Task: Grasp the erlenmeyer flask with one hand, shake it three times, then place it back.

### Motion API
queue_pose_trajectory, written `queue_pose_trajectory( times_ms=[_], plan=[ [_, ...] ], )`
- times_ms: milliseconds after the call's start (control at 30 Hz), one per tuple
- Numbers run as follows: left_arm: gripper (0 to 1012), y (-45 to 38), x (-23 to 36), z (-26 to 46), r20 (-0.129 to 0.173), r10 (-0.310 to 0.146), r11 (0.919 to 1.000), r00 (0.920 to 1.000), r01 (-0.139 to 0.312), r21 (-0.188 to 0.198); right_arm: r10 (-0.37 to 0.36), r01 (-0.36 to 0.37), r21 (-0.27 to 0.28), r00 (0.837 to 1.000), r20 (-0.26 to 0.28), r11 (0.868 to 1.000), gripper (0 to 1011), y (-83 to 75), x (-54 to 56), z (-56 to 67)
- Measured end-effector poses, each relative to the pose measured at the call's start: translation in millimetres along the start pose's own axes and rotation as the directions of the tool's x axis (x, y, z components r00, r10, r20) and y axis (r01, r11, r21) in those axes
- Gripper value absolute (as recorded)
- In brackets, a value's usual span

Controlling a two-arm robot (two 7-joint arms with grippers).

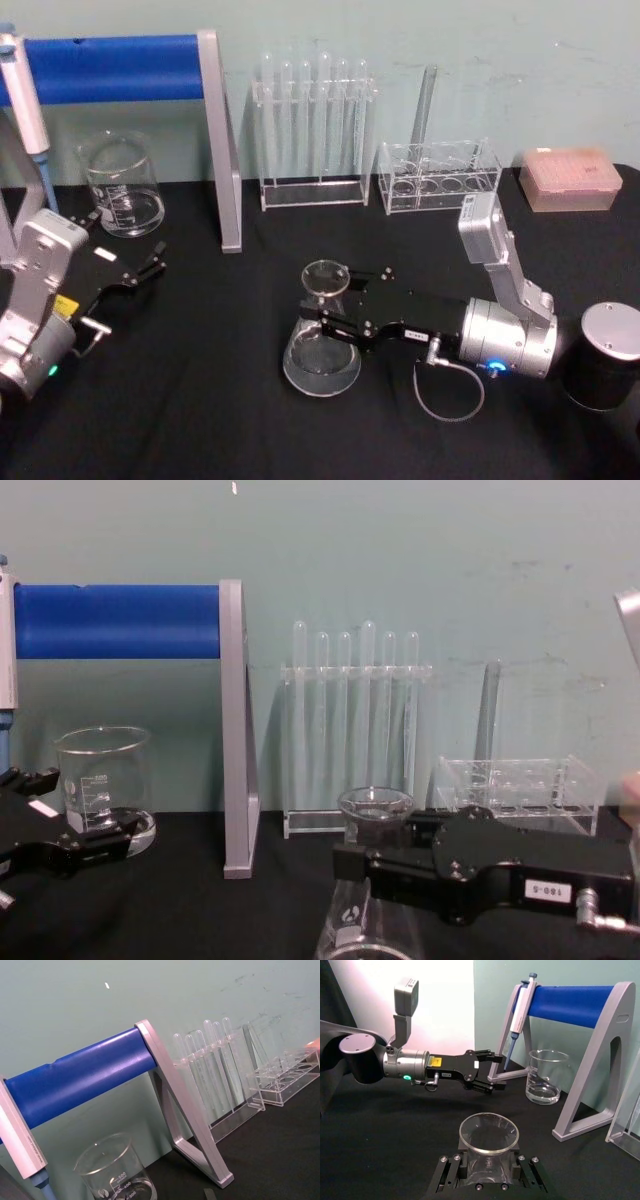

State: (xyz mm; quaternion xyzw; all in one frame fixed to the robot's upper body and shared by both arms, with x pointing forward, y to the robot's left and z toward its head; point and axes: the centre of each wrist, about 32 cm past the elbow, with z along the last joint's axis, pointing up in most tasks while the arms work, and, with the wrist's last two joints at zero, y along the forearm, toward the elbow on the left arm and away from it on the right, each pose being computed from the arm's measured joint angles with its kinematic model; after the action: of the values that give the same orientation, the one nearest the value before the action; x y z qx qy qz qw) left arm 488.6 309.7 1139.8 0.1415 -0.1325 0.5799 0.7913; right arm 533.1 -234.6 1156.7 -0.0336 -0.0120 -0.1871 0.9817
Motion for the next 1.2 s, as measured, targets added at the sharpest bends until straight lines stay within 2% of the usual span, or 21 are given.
queue_pose_trajectory(
  times_ms=[633, 1200],
  plan=[
    [1001, 0.0, 0.0, 0.0, 0.000, 0.000, 1.0000, 1.0000, 0.000, 0.000, 0.001, -0.001, -0.026, 1.000, -0.001, 1.000, 453, 0.0, 1.5, -2.7],
    [1001, 0.0, 0.0, 0.0, 0.000, 0.000, 1.0000, 1.0000, 0.000, 0.000, -0.013, 0.013, -0.038, 1.000, -0.013, 0.999, 453, -2.7, -2.3, -4.9]
  ],
)
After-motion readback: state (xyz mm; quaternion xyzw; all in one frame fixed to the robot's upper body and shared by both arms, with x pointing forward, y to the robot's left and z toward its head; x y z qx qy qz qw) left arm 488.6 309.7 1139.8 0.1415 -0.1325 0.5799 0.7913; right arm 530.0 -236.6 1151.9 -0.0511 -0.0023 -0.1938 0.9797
